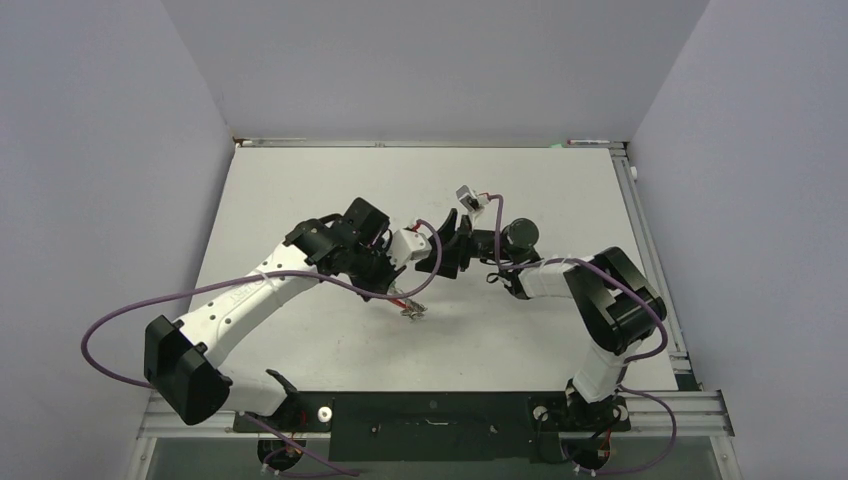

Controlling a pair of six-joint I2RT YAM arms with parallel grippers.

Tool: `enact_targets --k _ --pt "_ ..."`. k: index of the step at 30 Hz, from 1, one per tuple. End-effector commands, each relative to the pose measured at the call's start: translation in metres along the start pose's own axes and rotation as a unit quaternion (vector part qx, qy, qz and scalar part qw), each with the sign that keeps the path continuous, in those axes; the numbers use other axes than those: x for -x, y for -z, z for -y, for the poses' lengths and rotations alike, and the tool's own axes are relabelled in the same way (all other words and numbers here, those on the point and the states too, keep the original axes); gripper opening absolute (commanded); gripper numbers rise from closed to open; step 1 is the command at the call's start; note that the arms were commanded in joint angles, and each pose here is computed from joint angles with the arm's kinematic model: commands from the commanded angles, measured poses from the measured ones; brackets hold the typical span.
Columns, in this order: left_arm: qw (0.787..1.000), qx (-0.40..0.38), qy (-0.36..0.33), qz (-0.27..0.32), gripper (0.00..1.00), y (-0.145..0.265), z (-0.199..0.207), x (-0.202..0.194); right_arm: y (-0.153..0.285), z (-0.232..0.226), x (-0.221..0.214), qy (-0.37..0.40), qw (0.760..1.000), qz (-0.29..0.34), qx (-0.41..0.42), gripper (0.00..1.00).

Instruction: Remove the keys from the keyring

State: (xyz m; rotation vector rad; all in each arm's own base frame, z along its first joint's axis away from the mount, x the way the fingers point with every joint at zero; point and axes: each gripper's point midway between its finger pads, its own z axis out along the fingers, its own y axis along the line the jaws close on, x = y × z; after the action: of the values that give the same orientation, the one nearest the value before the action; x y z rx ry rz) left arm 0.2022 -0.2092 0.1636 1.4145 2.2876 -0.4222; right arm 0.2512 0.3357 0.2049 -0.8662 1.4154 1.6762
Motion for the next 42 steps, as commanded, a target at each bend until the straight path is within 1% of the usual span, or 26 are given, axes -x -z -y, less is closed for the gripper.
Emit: enact_targets --k 1,6,9,11,13,14,15,17,21,25,28,32,36,42 --pt "0.998 -0.019 0.064 0.012 0.00 0.007 0.008 0.016 0.010 -0.016 0.016 0.050 0.998 -0.010 0.021 0.56" --pt "0.990 -0.028 0.136 -0.008 0.00 0.000 0.009 0.017 0.027 0.002 0.017 0.045 0.999 -0.027 -0.010 0.59" --pt "0.984 -0.037 0.175 -0.005 0.00 -0.001 0.008 0.023 0.036 0.022 0.013 0.035 0.997 -0.054 -0.047 0.58" --pt "0.980 -0.043 0.194 0.004 0.00 -0.002 0.005 0.028 0.043 0.040 0.001 0.030 0.992 -0.094 -0.084 0.58" --pt "0.973 -0.053 0.226 0.008 0.00 -0.003 0.003 0.031 0.049 0.055 -0.012 0.060 0.979 -0.157 -0.119 0.58" --pt "0.969 -0.056 0.239 0.010 0.00 -0.003 0.001 0.032 0.050 0.057 -0.011 0.080 0.973 -0.174 -0.129 0.58" --pt "0.966 -0.065 0.251 0.012 0.00 -0.003 0.000 0.034 0.051 0.057 -0.009 0.089 0.971 -0.178 -0.135 0.58" --pt "0.959 -0.078 0.274 0.019 0.00 -0.003 -0.004 0.037 0.053 0.054 -0.005 0.094 0.971 -0.174 -0.137 0.58" --pt "0.949 -0.101 0.298 0.033 0.00 -0.002 -0.007 0.043 0.052 0.045 -0.001 0.122 0.967 -0.181 -0.128 0.57" --pt "0.942 -0.113 0.315 0.038 0.00 -0.001 -0.006 0.046 0.041 0.037 0.010 0.155 0.964 -0.179 -0.118 0.54" --pt "0.934 -0.126 0.331 0.041 0.00 -0.001 -0.006 0.048 0.030 0.028 0.008 0.171 0.965 -0.176 -0.095 0.53" --pt "0.918 -0.153 0.364 0.046 0.00 -0.002 -0.009 0.047 0.014 0.024 0.001 0.206 0.961 -0.167 -0.077 0.53" --pt "0.903 -0.171 0.390 0.051 0.00 -0.002 -0.011 0.046 0.002 0.015 0.009 0.215 0.964 -0.139 -0.063 0.52" --pt "0.892 -0.208 0.398 0.056 0.00 0.001 -0.006 0.048 -0.010 0.009 0.001 0.222 0.964 -0.134 -0.049 0.51"
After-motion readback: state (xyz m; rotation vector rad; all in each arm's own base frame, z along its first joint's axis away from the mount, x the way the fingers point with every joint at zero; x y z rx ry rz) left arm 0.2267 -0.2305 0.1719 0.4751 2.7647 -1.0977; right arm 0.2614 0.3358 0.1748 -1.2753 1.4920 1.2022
